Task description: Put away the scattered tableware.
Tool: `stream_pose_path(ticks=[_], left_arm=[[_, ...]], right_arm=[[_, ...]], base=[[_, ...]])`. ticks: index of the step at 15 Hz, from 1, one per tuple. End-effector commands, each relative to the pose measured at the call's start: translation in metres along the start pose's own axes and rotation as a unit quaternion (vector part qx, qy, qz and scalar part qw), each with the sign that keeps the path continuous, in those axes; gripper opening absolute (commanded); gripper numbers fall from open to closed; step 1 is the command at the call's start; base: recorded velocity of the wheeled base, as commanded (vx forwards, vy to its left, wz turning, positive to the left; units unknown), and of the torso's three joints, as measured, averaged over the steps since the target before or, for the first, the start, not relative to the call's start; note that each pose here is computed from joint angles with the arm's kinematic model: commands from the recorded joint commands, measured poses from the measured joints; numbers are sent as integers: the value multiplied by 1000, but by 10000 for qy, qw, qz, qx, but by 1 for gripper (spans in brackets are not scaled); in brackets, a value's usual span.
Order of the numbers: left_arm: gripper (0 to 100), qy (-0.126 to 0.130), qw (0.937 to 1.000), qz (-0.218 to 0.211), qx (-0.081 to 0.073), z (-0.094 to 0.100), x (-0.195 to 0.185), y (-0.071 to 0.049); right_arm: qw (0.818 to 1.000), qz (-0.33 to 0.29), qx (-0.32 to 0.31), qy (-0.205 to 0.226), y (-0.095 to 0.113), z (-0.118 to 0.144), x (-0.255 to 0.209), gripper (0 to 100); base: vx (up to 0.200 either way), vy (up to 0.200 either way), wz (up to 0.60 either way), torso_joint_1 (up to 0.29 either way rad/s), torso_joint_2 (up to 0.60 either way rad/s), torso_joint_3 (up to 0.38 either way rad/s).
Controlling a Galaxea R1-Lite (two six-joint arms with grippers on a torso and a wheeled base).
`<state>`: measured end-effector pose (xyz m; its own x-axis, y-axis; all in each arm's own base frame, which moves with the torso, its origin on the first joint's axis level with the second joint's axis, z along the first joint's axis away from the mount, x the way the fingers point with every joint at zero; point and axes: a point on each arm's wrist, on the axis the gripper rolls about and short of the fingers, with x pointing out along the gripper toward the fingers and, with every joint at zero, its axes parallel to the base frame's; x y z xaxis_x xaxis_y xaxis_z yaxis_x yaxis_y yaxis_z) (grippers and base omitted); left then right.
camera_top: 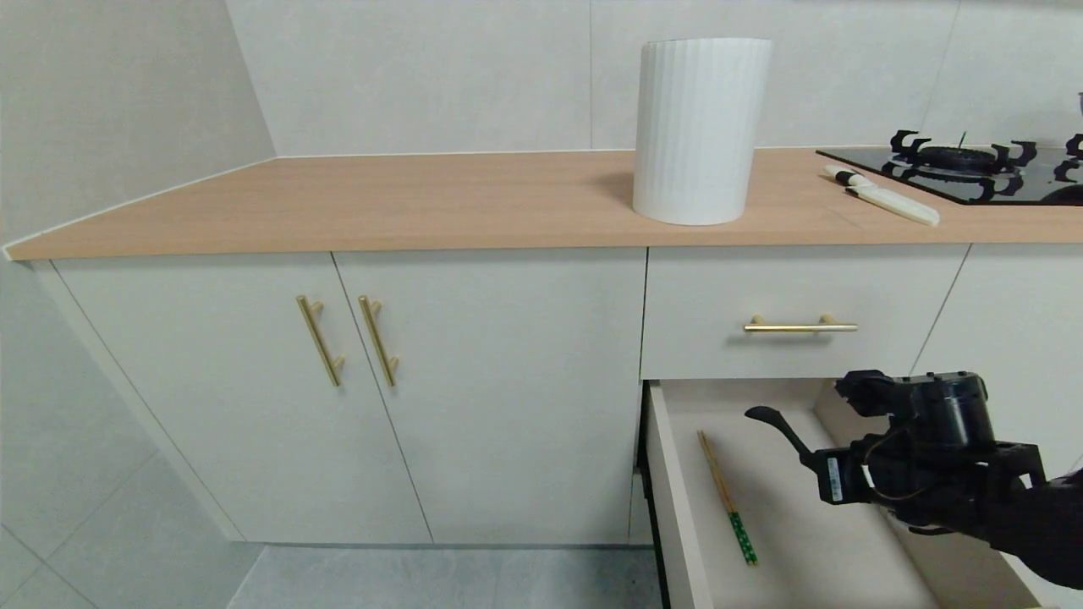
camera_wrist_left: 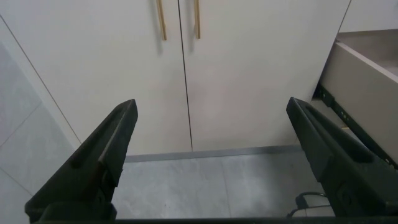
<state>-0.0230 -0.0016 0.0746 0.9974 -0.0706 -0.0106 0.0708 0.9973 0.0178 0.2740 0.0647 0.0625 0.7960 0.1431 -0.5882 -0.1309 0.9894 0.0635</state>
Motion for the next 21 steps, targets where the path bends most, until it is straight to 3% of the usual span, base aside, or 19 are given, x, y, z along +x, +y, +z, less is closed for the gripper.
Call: stream_pose_path(ticks=[1, 11, 21], left_arm=[[100, 1, 10000, 0, -1, 0, 0, 0], [100, 8, 10000, 0, -1, 0, 0, 0], [100, 1, 10000, 0, -1, 0, 0, 0]], right_arm=[[9985, -459, 230, 201, -1, -22, 43, 0], [9926, -960, 119, 730, -7, -74, 102, 0], [9916, -1038, 113, 757, -8, -76, 107, 0]], base=[[0, 0, 0, 0, 0, 0], [0, 0, 0, 0, 0, 0], [0, 0, 0, 0, 0, 0]])
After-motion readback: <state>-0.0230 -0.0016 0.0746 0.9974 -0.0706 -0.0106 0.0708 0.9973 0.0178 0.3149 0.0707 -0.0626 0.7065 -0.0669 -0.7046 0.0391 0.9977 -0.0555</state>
